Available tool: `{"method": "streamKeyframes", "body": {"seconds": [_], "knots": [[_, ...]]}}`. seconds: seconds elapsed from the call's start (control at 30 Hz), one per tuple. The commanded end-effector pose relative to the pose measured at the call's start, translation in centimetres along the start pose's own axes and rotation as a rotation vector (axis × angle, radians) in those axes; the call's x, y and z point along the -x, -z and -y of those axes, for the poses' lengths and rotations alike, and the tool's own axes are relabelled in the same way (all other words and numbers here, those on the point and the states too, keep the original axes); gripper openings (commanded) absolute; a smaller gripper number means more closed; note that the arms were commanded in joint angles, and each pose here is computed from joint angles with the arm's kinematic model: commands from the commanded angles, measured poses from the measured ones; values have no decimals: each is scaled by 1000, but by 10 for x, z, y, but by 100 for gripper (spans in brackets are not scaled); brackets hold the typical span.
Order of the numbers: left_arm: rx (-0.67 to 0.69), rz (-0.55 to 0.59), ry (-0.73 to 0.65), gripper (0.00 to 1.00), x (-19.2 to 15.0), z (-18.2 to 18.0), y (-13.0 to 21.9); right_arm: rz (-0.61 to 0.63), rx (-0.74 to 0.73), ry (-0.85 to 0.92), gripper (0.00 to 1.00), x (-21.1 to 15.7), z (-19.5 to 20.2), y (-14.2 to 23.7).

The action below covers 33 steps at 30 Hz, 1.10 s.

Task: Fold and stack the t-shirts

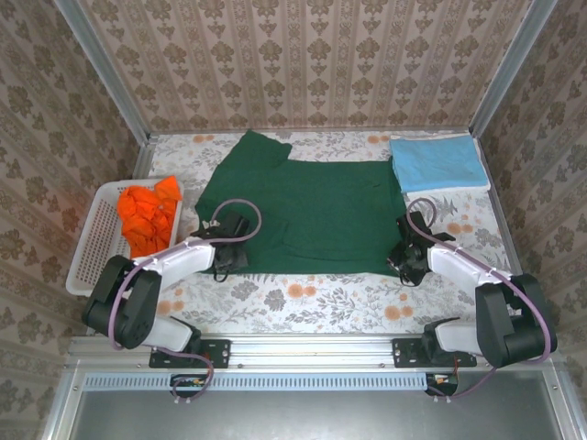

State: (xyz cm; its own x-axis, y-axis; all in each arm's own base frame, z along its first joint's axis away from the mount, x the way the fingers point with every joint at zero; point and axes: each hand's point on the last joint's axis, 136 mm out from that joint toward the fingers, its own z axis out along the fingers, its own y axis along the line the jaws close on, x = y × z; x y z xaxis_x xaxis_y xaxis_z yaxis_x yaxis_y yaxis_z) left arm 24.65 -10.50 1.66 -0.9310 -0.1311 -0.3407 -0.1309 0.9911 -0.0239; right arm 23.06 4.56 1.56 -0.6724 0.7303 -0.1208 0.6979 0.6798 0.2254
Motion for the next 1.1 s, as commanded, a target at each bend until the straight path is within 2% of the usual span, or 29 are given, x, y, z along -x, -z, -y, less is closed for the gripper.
{"method": "streamKeyframes", "body": {"seconds": [0.0, 0.13, 0.33, 0.5, 0.67, 0.73, 0.83, 0.87, 0.9, 1.0, 1.07], "knots": [[83, -88, 10, 15, -34, -24, -1, -50, -96, -30, 33, -14, 28, 1], [86, -100, 17, 14, -45, -24, 1, -88, -110, -14, 32, -23, 34, 2], [84, -103, 31, 14, -60, -23, 5, -115, -43, -26, 34, -37, 36, 6], [84, -59, 33, 15, -49, -21, 21, -96, 2, 4, 35, -36, 32, 16], [50, 63, 43, 22, -16, -18, 66, -1, 80, 59, 40, -22, 21, 39], [7, 134, 42, 26, 1, -13, 90, 44, 137, 92, 46, -16, 11, 51], [-47, 234, 23, 33, 30, -4, 128, 119, 309, 153, 57, -7, -18, 75], [-64, 262, 15, 36, 41, 0, 141, 153, 390, 186, 66, -4, -32, 85], [-83, 291, 7, 40, 52, 4, 155, 192, 462, 203, 80, 0, -44, 96], [-138, 373, 2, 48, 85, 15, 191, 284, 609, 250, 83, 13, -75, 127], [-181, 423, 7, 50, 108, 23, 212, 314, 623, 273, 82, 21, -87, 140]]}}
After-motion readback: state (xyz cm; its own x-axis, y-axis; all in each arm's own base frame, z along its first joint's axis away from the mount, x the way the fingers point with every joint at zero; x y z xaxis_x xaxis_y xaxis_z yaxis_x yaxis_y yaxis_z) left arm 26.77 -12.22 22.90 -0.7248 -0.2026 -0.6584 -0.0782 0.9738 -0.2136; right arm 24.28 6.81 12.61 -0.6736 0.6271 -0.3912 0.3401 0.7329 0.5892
